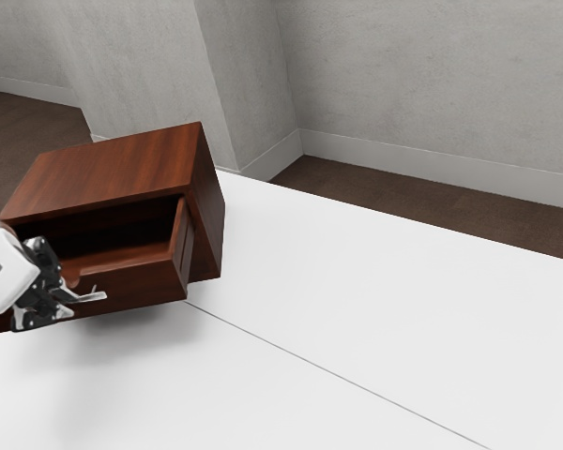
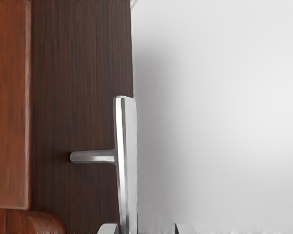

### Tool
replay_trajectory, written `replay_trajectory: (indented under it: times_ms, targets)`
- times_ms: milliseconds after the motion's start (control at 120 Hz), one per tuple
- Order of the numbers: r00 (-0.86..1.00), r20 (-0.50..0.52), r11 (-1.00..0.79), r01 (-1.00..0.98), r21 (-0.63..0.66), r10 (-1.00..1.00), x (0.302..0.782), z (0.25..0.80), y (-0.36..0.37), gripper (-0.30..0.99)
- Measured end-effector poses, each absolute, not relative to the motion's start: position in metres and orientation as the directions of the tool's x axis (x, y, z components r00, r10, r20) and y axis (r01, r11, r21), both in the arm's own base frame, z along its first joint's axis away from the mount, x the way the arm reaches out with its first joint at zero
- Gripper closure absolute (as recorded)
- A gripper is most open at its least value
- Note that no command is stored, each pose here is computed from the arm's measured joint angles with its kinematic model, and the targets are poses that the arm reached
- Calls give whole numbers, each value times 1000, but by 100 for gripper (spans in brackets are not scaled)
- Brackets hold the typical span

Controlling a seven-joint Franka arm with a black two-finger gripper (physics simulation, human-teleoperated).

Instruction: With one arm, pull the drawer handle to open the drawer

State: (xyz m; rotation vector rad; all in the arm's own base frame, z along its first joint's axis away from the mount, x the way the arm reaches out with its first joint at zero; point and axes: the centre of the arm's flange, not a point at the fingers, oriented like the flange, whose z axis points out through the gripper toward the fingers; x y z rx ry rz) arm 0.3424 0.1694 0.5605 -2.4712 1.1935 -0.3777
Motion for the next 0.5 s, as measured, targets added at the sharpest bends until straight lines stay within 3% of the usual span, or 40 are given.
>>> replay_trajectory:
  times_ms: [317, 500]
  targets:
    - [604, 96, -567, -666, -485, -791, 306, 589, 158, 41]
    - [620, 115, -584, -637, -504, -776, 281, 658, 162, 25]
